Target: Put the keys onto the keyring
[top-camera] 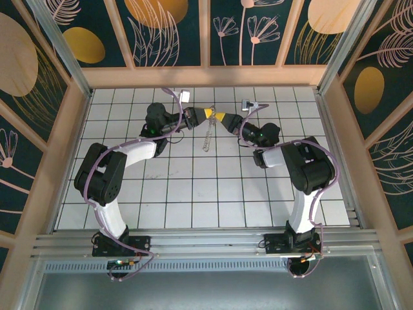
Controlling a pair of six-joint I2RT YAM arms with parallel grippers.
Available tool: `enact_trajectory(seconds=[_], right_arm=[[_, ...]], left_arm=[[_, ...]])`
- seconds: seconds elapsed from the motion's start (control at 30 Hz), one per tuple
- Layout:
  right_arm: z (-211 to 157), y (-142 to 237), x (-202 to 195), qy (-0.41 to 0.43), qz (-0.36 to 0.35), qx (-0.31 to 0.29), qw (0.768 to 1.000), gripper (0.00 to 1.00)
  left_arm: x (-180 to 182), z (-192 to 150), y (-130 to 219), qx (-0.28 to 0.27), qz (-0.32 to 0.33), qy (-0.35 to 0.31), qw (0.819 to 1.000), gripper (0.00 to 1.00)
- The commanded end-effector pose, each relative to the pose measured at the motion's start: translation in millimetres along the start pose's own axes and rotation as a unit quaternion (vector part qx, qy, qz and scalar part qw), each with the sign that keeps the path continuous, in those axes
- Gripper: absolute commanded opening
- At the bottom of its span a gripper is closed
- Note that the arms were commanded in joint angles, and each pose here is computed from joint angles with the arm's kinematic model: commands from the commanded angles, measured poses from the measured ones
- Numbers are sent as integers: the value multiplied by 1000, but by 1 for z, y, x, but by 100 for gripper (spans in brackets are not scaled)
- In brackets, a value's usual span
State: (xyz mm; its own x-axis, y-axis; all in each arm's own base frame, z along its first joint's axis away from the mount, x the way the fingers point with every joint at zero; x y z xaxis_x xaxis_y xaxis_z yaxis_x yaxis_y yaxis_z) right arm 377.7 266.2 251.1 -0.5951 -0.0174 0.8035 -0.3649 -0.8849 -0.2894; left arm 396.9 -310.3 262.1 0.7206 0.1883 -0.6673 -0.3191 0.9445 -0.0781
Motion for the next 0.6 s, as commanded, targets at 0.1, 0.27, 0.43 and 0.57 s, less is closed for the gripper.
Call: enact_trajectory(seconds=[0.1, 0.27, 0.43, 0.57], right_arm=[[-6, -5, 15, 28, 41, 16, 999, 0], [-14, -14, 16, 25, 53, 41, 997, 0], [-19, -18, 15, 24, 54, 54, 997, 0], [-21, -18, 14, 22, 52, 59, 997, 0]], left_arm=[[-31, 19, 1, -22, -43, -40, 998, 0], [-32, 20, 0, -23, -46, -41, 998, 0], [-32, 20, 0, -22, -46, -40, 998, 0], [-30, 18, 0, -21, -46, -39, 998, 0]])
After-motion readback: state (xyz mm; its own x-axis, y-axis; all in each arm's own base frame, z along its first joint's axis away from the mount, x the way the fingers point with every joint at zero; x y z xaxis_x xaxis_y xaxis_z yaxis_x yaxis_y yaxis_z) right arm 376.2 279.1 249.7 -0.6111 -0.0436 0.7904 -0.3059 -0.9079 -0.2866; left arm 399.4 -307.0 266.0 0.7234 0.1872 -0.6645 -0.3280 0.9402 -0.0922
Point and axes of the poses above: each hand's point on the last joint's axis, 136 mm out from that joint toward the fingers, its own y axis back along the fingers, its own x axis along the line the jaws close on, z = x × y, the point moved 1 cm from there along y, back along the fingers, and after that the axes turned 2 degrees about -y, right-handed, at the moved point
